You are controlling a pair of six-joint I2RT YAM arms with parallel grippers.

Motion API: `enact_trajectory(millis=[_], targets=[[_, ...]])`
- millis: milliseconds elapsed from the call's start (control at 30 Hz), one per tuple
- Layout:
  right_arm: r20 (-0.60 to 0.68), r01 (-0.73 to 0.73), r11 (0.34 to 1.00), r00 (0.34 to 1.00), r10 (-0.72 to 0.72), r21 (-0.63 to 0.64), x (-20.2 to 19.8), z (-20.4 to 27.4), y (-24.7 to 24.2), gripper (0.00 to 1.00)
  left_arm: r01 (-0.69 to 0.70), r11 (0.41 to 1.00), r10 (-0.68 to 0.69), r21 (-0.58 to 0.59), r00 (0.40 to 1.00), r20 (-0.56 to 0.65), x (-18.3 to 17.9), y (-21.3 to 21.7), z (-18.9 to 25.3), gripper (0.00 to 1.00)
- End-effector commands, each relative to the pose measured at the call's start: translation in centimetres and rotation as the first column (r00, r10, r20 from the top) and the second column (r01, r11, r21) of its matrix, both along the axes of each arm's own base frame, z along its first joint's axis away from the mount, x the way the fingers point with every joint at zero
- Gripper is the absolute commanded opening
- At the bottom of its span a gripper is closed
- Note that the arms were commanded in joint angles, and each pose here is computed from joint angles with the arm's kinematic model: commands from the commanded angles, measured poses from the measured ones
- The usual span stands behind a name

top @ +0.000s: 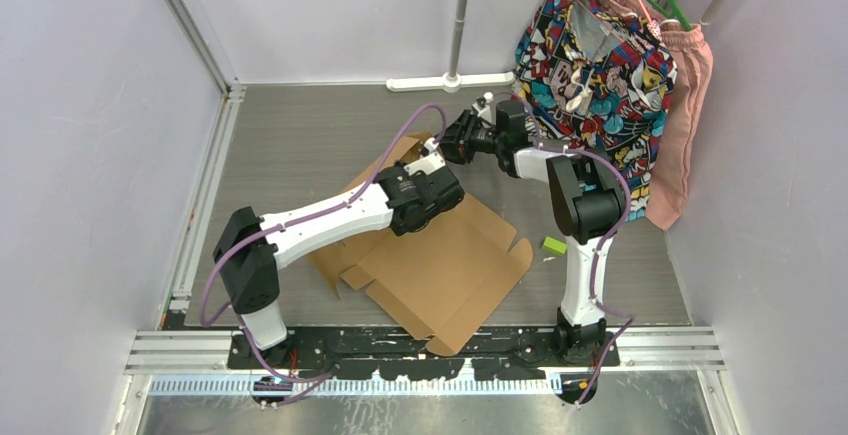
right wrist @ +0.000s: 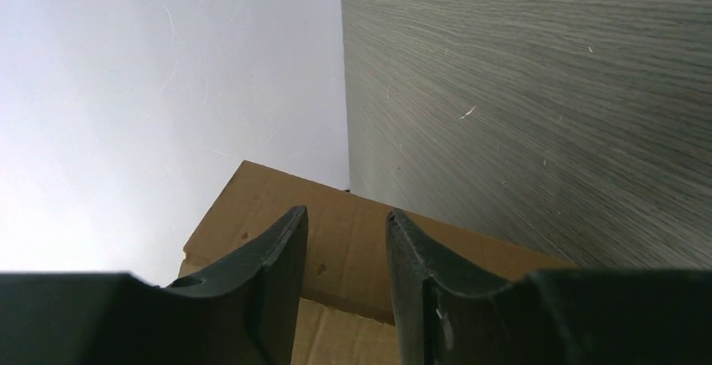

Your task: Fold the paper box

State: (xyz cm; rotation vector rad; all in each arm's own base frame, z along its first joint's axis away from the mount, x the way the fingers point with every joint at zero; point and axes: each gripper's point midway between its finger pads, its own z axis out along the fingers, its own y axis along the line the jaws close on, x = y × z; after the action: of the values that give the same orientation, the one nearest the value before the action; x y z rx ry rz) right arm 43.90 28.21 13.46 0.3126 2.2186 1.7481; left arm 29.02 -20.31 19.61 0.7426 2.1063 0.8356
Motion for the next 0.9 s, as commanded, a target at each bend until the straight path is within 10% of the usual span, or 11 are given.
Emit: enact_trajectory(millis=[0,867], targets=[[0.084,-0.03,1.0,0.996,0.03,0.0,-0.8,2.2,0.3,0.45,0.0,0.995,0.005,-0.104,0.999,0.046,-0.1,-0.3,2.0,0.05],[0.135,-0.042,0.996,0.99,0.051,-0.073,-7.8,0.2,-2.2,0.45,0.062,0.998,-0.061,-0.007,0.996,0.072,-2.5,-4.3,1.9,0.03]])
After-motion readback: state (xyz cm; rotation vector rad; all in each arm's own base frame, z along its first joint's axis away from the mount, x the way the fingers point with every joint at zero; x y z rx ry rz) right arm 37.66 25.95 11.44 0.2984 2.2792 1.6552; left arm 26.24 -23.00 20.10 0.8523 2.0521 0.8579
